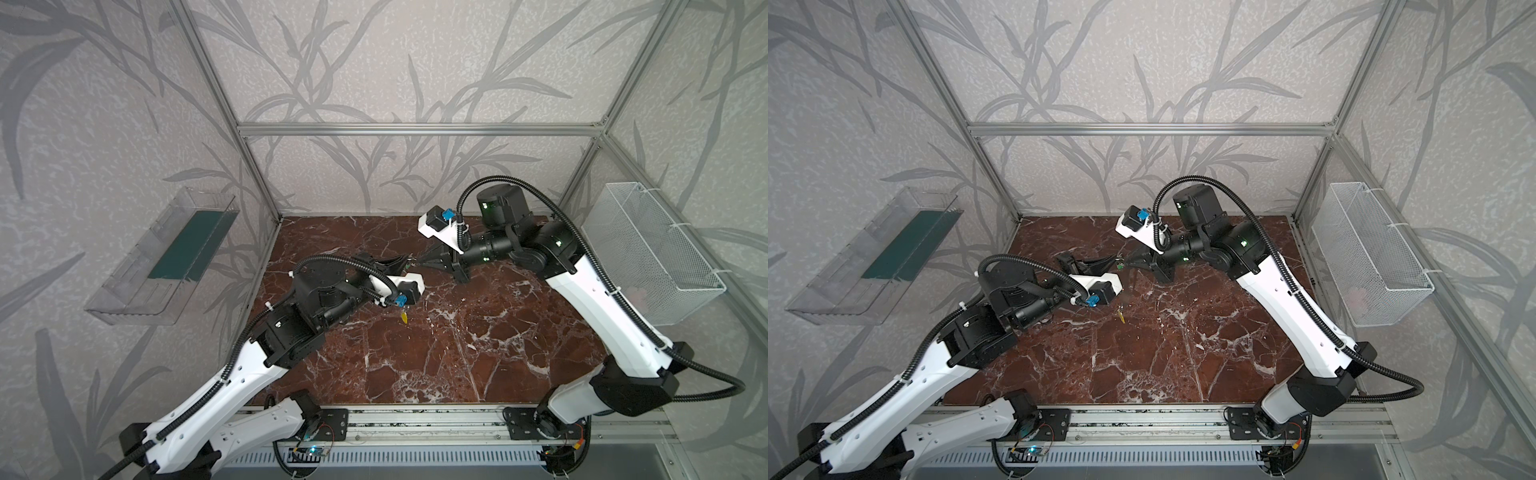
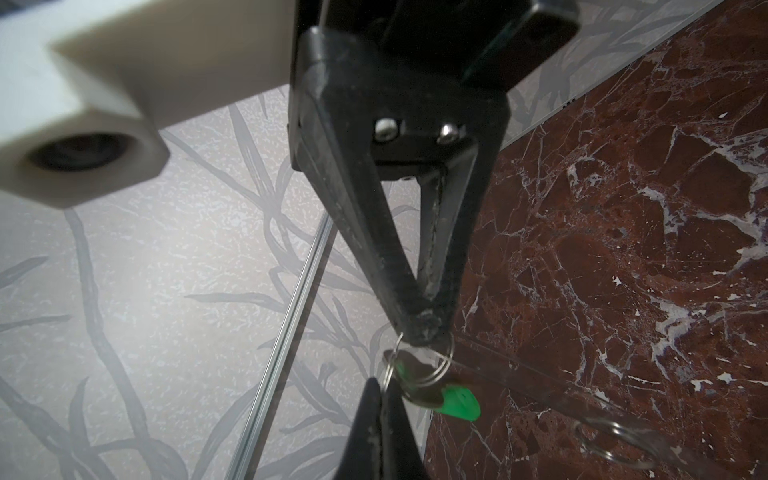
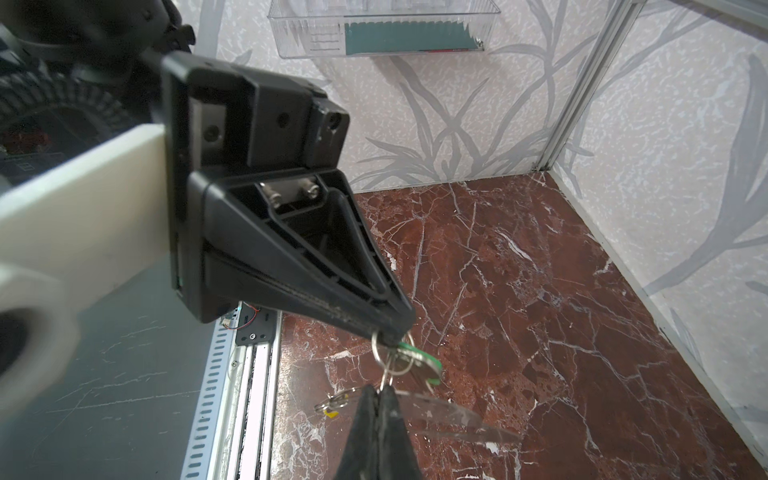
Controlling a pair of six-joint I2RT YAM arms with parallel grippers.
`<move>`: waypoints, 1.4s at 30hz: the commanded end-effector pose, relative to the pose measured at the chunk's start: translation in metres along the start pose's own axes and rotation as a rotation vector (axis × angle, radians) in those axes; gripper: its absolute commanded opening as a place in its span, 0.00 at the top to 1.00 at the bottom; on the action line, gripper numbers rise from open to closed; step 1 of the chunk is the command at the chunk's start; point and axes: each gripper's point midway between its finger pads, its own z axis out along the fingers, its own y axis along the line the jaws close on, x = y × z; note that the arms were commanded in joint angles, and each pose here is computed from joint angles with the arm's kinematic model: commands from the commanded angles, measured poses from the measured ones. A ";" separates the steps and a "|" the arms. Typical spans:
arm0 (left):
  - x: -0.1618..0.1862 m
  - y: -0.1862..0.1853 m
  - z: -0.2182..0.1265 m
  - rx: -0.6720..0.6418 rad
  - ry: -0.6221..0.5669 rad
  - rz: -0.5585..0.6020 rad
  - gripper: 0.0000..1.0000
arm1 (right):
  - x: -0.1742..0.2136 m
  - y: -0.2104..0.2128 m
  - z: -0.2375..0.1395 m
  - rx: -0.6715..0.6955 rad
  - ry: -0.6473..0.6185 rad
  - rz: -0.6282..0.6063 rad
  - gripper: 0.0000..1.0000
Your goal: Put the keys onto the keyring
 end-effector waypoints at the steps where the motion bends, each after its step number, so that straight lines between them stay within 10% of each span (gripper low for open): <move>1: 0.006 0.030 -0.001 -0.095 0.047 -0.013 1.00 | -0.004 0.041 -0.012 -0.145 -0.015 0.004 1.00; 23: 0.024 0.042 -0.004 -0.176 0.127 -0.110 0.87 | -0.005 0.010 -0.019 0.033 -0.052 0.010 1.00; 42: 0.047 0.016 -0.016 -0.284 0.052 -0.688 0.72 | -0.013 -0.017 -0.031 0.043 -0.148 -0.037 1.00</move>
